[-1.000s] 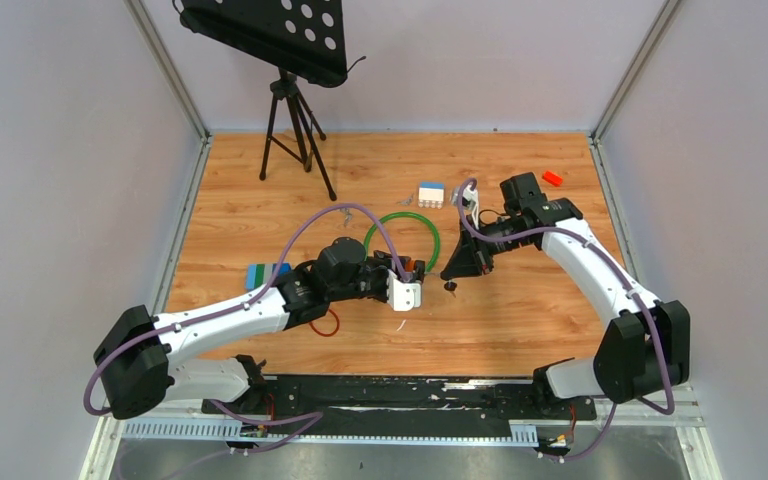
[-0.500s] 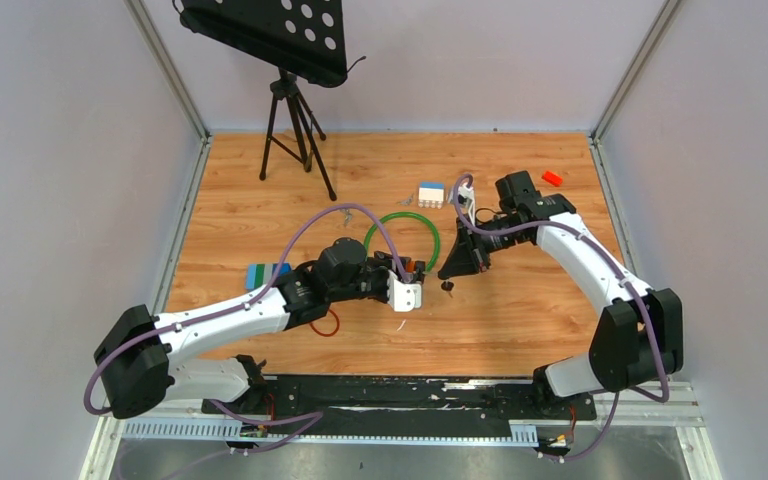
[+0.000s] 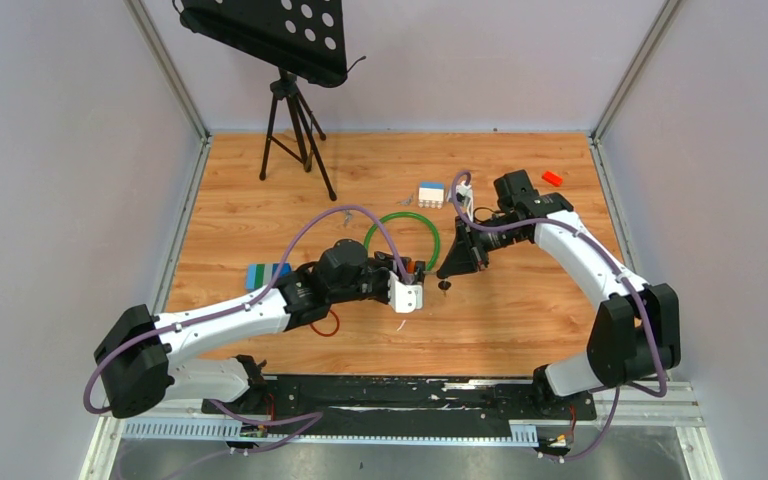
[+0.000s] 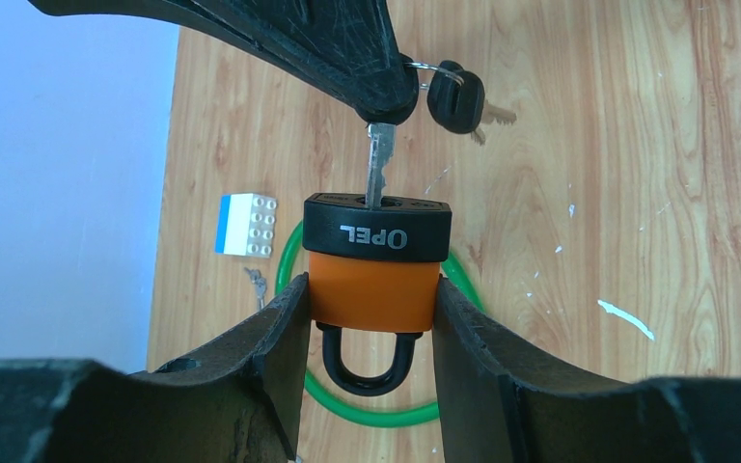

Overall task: Unlock with the key
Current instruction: Unlock the lock.

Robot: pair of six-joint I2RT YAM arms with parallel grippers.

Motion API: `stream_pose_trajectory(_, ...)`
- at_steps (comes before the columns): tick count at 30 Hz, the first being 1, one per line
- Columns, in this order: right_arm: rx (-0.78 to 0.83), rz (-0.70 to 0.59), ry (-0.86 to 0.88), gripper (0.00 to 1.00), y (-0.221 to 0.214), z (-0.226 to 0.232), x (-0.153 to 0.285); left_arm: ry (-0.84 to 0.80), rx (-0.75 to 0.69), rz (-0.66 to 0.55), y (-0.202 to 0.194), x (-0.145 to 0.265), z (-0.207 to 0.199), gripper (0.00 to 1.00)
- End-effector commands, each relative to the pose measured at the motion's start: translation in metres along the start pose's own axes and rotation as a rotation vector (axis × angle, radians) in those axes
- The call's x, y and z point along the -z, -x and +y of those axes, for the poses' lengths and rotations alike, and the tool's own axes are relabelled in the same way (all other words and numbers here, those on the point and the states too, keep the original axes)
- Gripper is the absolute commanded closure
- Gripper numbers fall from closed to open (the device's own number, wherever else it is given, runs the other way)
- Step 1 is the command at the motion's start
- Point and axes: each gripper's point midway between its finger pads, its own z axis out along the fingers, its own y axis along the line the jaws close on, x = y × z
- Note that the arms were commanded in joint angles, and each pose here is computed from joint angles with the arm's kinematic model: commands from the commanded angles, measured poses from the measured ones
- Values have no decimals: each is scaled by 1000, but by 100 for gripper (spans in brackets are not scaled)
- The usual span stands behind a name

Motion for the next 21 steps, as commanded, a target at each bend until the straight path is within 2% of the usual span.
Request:
stream_pose_trajectory(1,9,-30,12,100,13,-2,0,83,-52,-64,24,-1,23,100)
stream_pose_trajectory(13,-91,-7,0,100,14,-19,-7,146,-119,-5,21,-4,26,100)
stream_pose_trajectory(21,-122,-27,127,100,15,-11,-12,153,-158,3,17,-4,21,100)
